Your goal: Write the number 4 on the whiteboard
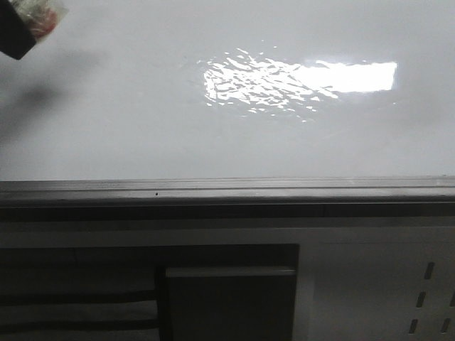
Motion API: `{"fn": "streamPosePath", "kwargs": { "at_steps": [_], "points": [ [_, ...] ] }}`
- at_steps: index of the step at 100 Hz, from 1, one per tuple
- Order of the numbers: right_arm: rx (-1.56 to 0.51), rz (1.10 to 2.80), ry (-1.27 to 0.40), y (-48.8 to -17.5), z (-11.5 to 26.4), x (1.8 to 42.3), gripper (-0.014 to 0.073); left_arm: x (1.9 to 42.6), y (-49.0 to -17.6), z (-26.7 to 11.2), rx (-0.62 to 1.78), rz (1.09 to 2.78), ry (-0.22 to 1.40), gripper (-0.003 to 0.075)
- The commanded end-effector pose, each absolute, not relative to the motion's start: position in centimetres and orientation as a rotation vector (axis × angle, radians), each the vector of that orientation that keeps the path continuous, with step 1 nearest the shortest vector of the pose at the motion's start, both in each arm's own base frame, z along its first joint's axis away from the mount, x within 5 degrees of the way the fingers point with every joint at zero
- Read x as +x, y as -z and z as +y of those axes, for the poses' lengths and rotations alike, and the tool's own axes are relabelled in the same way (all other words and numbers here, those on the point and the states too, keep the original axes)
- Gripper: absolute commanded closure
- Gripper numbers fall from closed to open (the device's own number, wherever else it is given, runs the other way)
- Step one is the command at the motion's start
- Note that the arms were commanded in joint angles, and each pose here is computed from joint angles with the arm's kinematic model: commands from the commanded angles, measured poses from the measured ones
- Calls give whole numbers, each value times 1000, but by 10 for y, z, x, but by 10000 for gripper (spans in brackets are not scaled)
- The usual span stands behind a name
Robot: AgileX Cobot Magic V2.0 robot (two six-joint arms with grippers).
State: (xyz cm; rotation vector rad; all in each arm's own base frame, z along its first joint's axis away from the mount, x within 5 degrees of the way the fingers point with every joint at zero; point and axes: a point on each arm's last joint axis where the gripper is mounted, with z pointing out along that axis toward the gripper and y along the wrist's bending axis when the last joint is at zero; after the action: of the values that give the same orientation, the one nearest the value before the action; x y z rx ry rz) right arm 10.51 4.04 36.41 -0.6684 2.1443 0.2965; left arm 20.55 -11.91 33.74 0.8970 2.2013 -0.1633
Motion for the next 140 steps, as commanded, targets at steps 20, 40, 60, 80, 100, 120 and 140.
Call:
{"fn": "streamPosePath", "kwargs": {
  "at_steps": [20, 40, 60, 80, 100, 120, 140],
  "points": [
    [-1124, 1854, -596, -383, 71, 138, 85, 180, -360, -174, 1482, 1977, 525, 741],
    [-1260, 1817, -637, -385, 89, 158, 85, 186, -355, -202, 1609, 1931, 553, 741],
    [-1435, 1754, -541, -385, 121, 179, 85, 183, -356, -217, 1699, 1877, 562, 741],
    [-1551, 1710, -555, -381, 150, 198, 85, 182, -357, -218, 1762, 1800, 534, 741],
    [-1578, 1714, -584, -378, 157, 209, 135, 184, -358, -219, 1737, 1788, 524, 741],
    [-1594, 1715, -596, -377, 157, 207, 302, 184, -358, -220, 1733, 1786, 523, 741],
    [-1594, 1715, -596, -377, 157, 207, 474, 184, -358, -220, 1733, 1786, 523, 740]
  ]
}}
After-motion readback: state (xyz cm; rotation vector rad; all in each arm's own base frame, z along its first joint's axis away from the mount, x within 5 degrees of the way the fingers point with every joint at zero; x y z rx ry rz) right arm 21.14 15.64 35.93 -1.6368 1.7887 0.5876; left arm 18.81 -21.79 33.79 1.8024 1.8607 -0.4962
